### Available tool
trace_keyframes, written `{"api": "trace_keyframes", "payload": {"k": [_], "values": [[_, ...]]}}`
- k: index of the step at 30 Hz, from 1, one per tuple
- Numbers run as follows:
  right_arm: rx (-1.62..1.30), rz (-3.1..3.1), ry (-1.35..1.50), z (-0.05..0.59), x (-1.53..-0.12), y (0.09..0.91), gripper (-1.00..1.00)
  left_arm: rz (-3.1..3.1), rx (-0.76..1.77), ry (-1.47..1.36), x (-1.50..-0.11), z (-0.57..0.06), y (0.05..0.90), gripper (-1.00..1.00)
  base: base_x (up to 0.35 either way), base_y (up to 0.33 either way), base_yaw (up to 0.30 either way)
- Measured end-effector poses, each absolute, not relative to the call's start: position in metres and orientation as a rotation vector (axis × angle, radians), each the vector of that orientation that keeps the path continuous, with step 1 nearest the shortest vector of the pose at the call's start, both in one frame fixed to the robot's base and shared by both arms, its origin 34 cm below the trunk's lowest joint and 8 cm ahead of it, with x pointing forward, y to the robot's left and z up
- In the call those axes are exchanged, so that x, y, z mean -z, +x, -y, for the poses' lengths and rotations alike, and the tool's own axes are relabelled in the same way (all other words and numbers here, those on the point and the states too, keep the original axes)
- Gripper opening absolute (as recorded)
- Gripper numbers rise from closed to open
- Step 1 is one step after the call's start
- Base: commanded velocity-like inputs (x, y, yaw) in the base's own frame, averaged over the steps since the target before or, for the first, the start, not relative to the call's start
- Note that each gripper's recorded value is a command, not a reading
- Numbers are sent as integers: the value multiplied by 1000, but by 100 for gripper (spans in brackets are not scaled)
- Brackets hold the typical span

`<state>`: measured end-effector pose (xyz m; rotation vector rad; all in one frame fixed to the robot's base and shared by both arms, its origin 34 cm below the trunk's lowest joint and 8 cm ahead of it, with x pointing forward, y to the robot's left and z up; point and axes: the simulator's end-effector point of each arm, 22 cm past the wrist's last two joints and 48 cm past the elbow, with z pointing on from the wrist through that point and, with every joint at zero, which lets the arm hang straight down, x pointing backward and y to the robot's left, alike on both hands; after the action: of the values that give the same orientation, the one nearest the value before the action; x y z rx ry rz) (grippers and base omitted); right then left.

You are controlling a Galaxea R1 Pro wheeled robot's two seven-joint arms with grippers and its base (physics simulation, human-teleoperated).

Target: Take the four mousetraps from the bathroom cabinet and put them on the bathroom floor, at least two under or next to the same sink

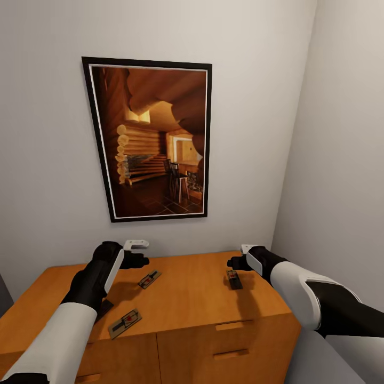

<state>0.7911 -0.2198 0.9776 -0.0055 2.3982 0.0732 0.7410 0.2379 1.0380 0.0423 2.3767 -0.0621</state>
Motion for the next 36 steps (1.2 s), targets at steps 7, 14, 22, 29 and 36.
{"api": "trace_keyframes", "payload": {"k": [7, 14, 22, 29, 36], "values": [[-73, -2398, -6, 220, -978, 791, 100, -2376, 57, 39, -1038, -239, 741, 100, 0, 0, 0], [-74, -2398, -6, 220, -972, 793, 100, -2378, 57, 40, -1032, -239, 742, 100, 0, 0, 0], [-74, -2398, -6, 220, -964, 795, 100, -2380, 61, 40, -1023, -239, 744, 100, 0, 0, 0], [-73, -2397, -6, 220, -961, 795, 100, -2379, 62, 40, -1020, -239, 745, 100, 0, 0, 0], [-72, -2397, -7, 220, -961, 795, 100, -2377, 63, 41, -1020, -238, 745, 100, 0, 0, 0]]}}
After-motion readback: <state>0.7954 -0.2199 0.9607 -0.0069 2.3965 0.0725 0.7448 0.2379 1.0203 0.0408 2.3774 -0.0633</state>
